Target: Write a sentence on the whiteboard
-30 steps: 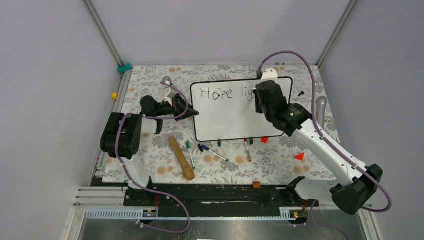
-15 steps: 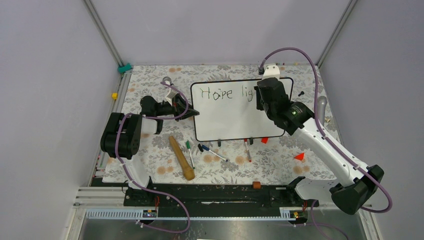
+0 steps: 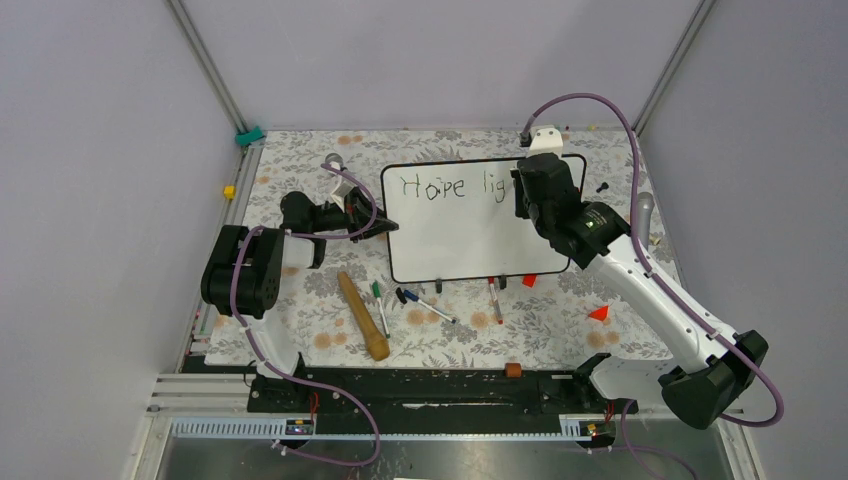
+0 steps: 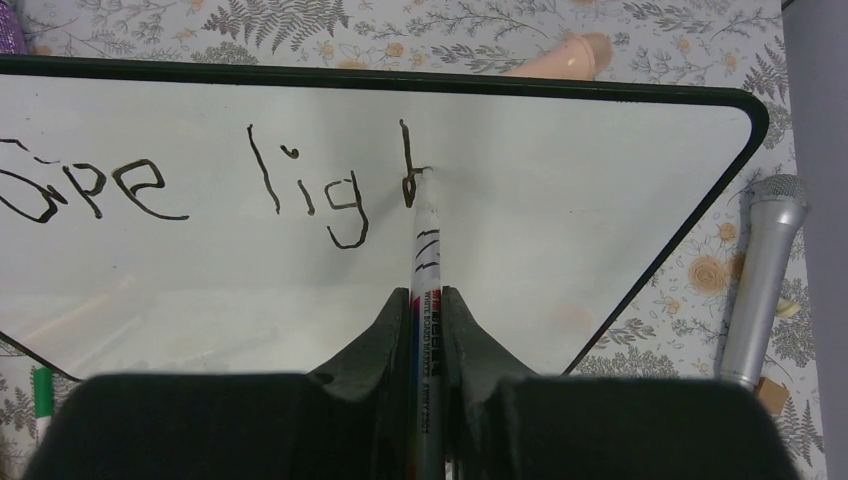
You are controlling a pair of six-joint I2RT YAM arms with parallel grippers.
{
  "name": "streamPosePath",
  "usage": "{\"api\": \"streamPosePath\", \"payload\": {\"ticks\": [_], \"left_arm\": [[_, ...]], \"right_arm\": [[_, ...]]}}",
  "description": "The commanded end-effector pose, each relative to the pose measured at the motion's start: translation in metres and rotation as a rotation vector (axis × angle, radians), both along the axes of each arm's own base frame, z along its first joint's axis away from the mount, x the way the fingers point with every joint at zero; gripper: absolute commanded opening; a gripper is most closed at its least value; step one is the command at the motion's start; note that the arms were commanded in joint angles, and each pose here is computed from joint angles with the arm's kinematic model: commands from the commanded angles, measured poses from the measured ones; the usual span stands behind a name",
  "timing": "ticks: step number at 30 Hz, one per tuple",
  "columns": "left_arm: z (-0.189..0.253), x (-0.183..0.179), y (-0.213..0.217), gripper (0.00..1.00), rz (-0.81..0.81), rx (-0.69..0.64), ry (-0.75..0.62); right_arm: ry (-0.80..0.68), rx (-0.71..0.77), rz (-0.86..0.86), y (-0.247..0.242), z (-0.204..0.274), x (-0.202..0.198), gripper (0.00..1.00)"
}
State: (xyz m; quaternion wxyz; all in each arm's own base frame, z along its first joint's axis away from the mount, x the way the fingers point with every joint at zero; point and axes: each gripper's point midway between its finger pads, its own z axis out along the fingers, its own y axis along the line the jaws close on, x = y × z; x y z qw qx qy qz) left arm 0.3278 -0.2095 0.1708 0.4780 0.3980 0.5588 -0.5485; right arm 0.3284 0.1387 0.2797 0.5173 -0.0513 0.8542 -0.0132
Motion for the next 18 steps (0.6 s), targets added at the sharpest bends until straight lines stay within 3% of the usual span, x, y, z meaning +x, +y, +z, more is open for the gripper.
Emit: {"api": "streamPosePath", "payload": {"ticks": [1,9,18], "left_arm": [[0.006,-0.001,0.001,0.00,-0.027,0.013,-0.213],[0.006,0.000,0.001,0.00,-0.027,0.013,-0.213],[0.007,0.000,0.001,0.00,-0.026,0.013,-0.214]], "right_arm": [[-0.017,0.003,-0.030,-0.008,0.003,0.001,0.00],[0.018,0.010,-0.010,-0.006,-0.010,-0.006,0.00],[-0.033,0.042,-0.010,-0.013,0.015,-0.014,0.00]]}}
